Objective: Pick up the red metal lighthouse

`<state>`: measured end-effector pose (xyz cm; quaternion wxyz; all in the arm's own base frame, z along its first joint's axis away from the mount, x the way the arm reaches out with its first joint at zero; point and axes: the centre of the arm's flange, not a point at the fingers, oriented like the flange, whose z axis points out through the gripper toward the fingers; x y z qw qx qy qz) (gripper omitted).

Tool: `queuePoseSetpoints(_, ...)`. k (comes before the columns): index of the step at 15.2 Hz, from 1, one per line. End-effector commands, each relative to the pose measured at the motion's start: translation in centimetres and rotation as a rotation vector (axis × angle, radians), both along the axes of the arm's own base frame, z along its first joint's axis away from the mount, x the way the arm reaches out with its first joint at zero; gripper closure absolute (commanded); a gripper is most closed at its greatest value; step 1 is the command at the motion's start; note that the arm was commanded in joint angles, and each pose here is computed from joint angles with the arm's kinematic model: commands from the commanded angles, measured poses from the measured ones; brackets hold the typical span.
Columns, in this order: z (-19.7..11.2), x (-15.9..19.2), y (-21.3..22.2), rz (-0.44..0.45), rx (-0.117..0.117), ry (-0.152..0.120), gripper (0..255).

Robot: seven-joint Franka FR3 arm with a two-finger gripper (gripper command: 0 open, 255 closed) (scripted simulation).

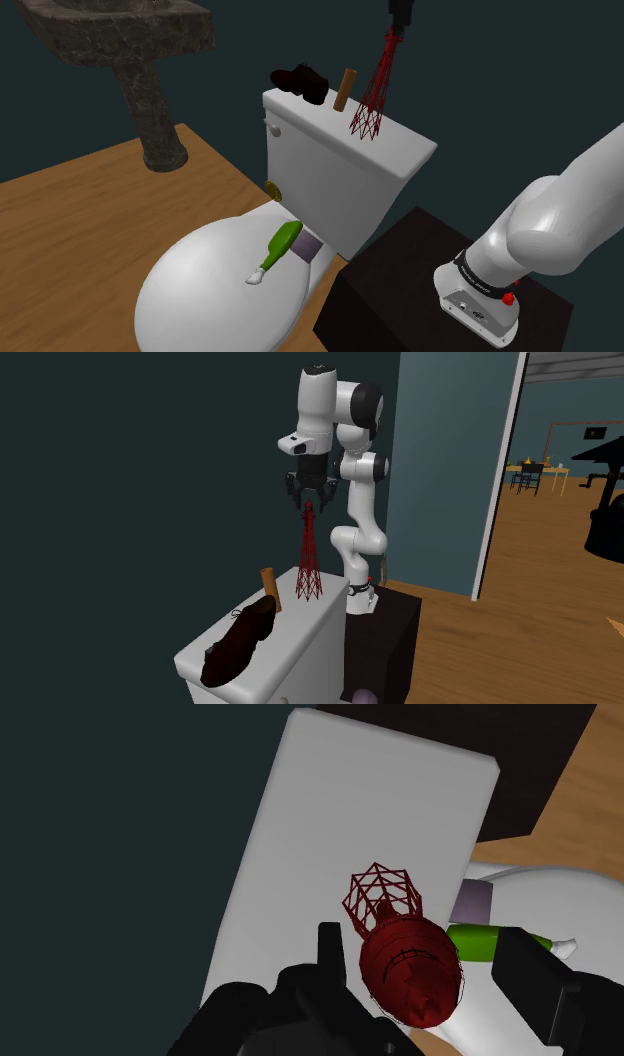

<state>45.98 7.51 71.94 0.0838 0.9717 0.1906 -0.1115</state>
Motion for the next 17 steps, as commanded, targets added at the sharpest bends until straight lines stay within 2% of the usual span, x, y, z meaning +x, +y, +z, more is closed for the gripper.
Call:
queuePoseSetpoints(1,0.0,0.0,0.0,0.0,0.0,0.0,255)
queuePoseSetpoints(9,-0.1,0.0,0.1,0.0,0.0,0.0,255)
queuePoseSetpoints(17,4.1,0.0,0.1,0.0,0.0,0.0,255)
